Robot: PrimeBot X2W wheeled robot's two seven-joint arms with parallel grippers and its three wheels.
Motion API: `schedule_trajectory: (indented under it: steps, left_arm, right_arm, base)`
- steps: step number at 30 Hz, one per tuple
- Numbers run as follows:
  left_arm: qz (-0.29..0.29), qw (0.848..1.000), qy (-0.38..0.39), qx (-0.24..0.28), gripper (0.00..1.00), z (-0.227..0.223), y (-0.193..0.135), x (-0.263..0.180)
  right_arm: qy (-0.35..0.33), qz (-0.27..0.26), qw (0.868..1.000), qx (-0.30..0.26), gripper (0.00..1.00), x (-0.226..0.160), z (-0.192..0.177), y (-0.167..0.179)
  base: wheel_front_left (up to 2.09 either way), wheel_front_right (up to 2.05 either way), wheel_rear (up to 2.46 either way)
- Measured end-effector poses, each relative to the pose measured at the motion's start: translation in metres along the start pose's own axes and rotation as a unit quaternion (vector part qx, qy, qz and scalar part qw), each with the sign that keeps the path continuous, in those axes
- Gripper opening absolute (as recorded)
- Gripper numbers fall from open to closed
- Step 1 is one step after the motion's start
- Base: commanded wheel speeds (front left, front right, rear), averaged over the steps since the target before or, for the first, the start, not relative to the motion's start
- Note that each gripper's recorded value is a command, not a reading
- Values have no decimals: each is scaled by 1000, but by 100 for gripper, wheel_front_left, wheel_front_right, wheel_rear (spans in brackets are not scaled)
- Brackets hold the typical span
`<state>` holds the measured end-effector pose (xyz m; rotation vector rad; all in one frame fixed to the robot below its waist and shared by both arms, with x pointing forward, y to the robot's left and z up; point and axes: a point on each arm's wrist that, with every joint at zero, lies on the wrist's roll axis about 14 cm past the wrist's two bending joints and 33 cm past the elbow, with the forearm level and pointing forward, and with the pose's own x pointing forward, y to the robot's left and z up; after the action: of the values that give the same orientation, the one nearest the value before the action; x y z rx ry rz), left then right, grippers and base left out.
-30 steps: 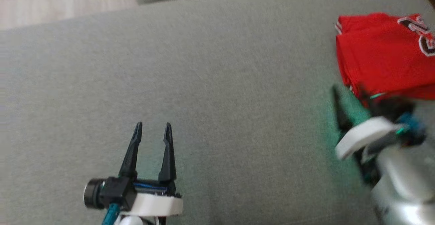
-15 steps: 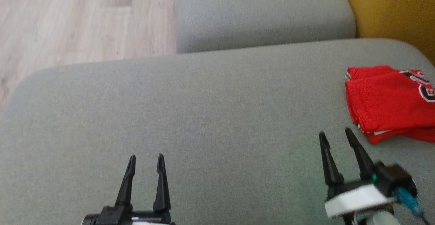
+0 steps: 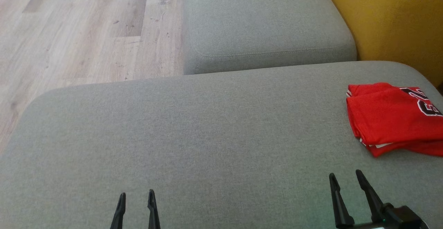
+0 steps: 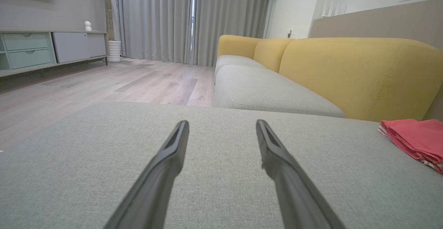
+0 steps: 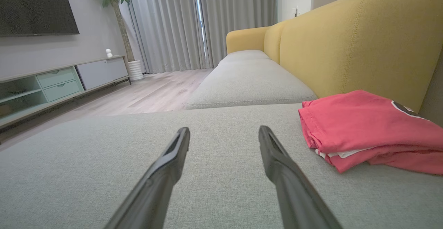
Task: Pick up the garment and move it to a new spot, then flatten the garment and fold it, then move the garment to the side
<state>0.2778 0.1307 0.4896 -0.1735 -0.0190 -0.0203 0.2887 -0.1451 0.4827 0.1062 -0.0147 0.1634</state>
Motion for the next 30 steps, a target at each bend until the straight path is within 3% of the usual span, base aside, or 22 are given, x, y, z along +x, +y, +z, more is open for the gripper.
schedule_trajectory:
  steps: [16,17,23,30]
  left_arm:
    - [4,1000,-2,3,100,1,3,0]
    - [4,1000,-2,6,0,1,2,0]
    - [10,999,50,13,0,-31,7,-12]
    - [22,996,76,-28,0,-41,12,-13]
  right_arm:
    - [-2,0,1000,3,100,1,1,2]
    - [-2,0,1000,3,0,1,1,2]
    - [55,-7,998,9,0,-12,-34,0]
    - [71,-24,996,55,0,-16,-43,-5]
  base:
    - [0,0,0]
    - [0,0,0]
    - [0,0,0]
    - [0,0,0]
